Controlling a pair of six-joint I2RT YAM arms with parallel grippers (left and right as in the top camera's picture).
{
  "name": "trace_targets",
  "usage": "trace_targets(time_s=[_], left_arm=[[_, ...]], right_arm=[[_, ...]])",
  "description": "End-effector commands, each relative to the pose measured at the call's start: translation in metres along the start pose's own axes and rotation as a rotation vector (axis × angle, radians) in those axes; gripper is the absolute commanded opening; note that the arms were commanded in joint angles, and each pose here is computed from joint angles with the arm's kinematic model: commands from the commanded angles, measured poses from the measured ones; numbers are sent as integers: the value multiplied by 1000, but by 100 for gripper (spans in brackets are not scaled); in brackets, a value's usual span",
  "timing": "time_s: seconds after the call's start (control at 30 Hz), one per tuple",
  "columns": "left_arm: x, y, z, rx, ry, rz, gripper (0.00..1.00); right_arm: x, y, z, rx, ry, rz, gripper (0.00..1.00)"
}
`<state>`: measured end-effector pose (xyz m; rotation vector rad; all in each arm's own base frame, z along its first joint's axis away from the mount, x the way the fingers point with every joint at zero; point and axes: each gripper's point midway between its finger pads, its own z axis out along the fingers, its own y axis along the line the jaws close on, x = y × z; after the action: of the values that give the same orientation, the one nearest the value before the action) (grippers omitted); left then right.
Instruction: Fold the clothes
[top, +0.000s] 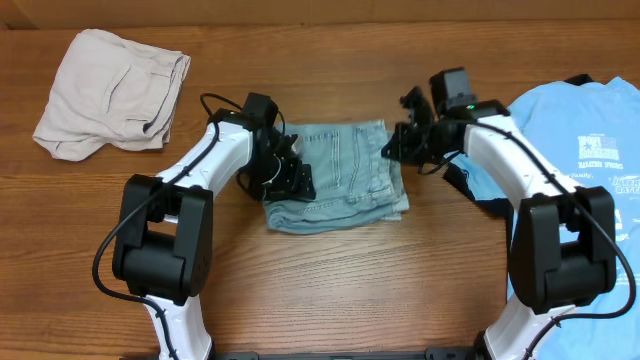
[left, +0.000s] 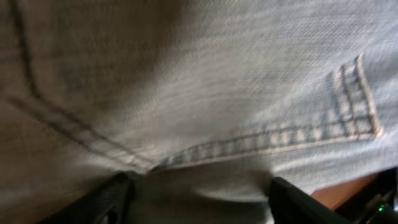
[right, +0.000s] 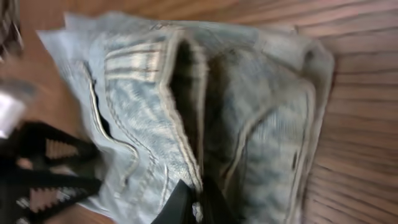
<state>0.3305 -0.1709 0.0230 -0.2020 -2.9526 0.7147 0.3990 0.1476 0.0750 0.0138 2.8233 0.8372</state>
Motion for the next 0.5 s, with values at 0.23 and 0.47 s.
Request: trace_targets(time_s=[0.23,0.47], left_arm=[[9,32,4,-115,35,-44,77],[2,19,-17,-66,36,-58,84]], right_arm=[[-27,-35,-37,88,-103,85,50],[-17,21,-71,-44,-101,-123,36]])
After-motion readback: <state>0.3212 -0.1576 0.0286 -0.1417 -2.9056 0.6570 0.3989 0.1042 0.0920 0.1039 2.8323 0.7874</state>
